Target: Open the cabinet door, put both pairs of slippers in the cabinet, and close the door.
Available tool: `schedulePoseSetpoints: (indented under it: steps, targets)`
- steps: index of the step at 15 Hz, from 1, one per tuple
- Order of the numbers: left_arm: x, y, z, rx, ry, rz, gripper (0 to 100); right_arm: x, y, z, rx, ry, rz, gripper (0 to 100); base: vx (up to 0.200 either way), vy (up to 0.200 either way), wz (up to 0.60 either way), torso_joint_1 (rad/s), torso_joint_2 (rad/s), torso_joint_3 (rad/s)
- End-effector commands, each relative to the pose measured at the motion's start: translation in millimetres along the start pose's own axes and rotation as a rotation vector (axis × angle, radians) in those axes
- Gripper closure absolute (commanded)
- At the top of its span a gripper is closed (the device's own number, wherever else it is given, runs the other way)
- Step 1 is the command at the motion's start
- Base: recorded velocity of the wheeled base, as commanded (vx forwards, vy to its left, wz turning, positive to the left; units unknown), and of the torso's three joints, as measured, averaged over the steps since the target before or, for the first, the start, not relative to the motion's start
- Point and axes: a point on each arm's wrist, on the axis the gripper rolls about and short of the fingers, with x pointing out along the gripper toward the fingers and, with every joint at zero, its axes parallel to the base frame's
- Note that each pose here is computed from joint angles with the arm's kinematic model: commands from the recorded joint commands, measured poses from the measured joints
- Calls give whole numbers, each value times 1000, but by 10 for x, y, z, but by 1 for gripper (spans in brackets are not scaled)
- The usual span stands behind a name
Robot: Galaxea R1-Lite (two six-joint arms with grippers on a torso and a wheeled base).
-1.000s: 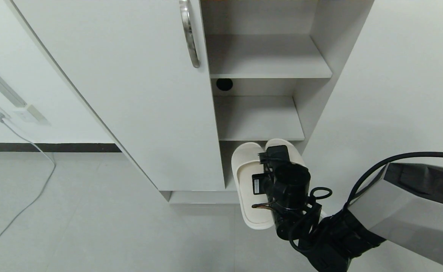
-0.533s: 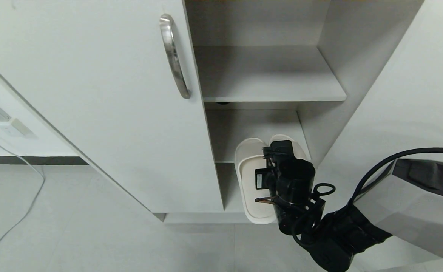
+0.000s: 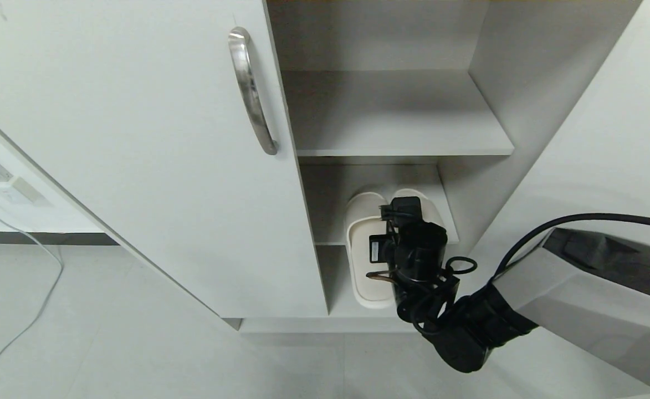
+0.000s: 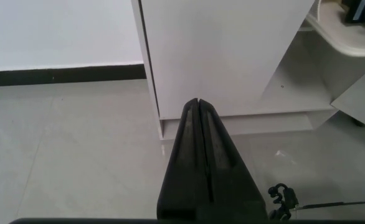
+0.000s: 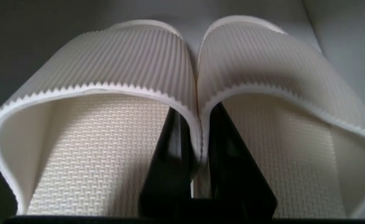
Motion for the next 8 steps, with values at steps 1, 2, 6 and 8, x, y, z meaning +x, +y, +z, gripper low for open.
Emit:
schedulePoseSetpoints:
  steps: [1,2,6,8]
  targets:
    - [1,0,1,0,1,0,100,238,-19,-41,-3,-2,-16,100,0,0,0,0,0,0]
    - [1,0,1,0,1,0,100,306,-34,-8,-1,-6,-19,100,0,0,0,0,0,0]
    - [1,0,1,0,1,0,100,569,-67,171,22,-42,-57,100,0,0,0,0,0,0]
    - [1,0,1,0,1,0,100,663,-77,281,20,-70,-52,100,0,0,0,0,0,0]
